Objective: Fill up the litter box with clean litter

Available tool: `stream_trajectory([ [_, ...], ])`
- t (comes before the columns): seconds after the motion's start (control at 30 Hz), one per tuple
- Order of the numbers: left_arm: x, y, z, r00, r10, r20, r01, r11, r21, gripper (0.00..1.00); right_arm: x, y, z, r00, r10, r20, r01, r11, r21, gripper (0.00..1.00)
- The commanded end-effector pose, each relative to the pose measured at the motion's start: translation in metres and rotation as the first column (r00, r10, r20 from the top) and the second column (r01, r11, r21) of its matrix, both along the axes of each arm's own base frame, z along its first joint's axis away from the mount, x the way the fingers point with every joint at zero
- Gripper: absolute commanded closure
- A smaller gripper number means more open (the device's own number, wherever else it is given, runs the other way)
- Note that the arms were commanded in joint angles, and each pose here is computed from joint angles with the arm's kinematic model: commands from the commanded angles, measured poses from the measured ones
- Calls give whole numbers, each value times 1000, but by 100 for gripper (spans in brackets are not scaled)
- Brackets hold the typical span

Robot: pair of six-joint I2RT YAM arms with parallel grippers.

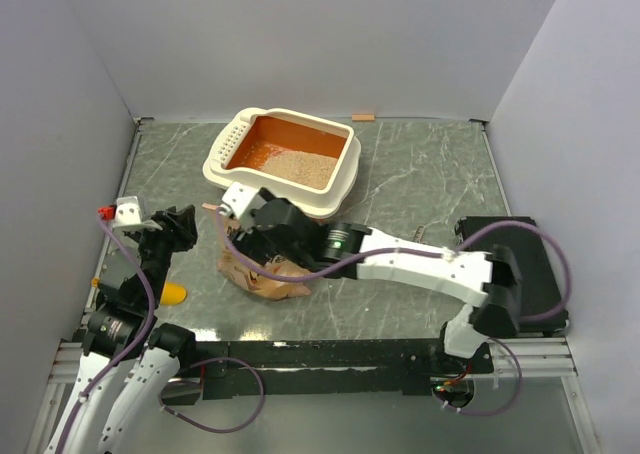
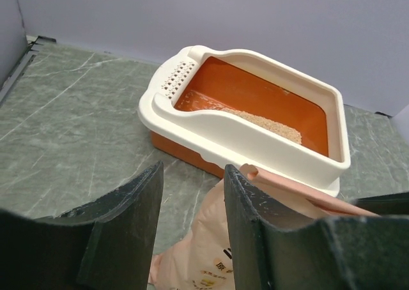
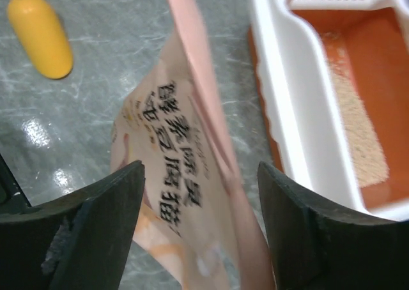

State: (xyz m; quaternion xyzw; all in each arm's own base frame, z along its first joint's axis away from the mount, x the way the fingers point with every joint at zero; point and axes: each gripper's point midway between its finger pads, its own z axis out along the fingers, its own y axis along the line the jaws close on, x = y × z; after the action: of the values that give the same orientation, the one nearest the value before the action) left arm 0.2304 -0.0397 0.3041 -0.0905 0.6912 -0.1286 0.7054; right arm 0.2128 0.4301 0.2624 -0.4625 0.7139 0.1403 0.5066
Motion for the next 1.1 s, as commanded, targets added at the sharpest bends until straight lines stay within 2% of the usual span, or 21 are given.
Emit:
stream_trajectory([
  [0.0, 5, 12, 5, 997, 79, -11, -79, 997, -13, 52, 5, -49, 71, 987, -123, 105, 106, 982, 155, 19],
  [0.1, 8, 14, 2, 995, 96, -35, -96, 995, -3, 53, 8, -85, 75, 978, -183, 99, 165, 972, 167, 15],
  [0.2, 10, 15, 1, 994, 105, -43, -105, 994, -1, 53, 3, -116, 61, 987, -155, 39, 146, 976, 160, 17],
  [0.37, 9, 17, 0, 993, 114, -41, -115, 993, -10, 52, -20, -127, 18, 993, 17, -120, 1, 989, 150, 27],
  [0.47, 9, 16, 1, 993, 109, -37, -110, 994, -13, 51, -24, -134, -1, 988, 52, -149, -27, 986, 163, 49],
  [0.5, 9, 15, 1, 994, 105, -36, -105, 994, -15, 51, -21, -136, -9, 986, 50, -161, -22, 984, 175, 65],
  [0.57, 9, 15, 1, 994, 105, -39, -105, 994, -14, 52, -20, -133, -16, 981, 73, -178, -39, 981, 189, 71],
  [0.63, 10, 14, 0, 994, 102, -43, -102, 995, -11, 51, -16, -128, -20, 980, 84, -182, -46, 977, 207, 66],
  [0.7, 9, 15, -1, 994, 102, -46, -102, 995, -11, 51, -14, -121, -25, 977, 103, -185, -61, 974, 220, 53],
  [0.8, 10, 14, -1, 994, 97, -46, -98, 995, -11, 51, -9, -111, -23, 977, 118, -180, -70, 966, 250, 46],
  [1.07, 10, 13, -1, 994, 96, -46, -96, 995, -5, 51, 11, -85, -22, 972, 119, -201, -53, 951, 304, 47],
])
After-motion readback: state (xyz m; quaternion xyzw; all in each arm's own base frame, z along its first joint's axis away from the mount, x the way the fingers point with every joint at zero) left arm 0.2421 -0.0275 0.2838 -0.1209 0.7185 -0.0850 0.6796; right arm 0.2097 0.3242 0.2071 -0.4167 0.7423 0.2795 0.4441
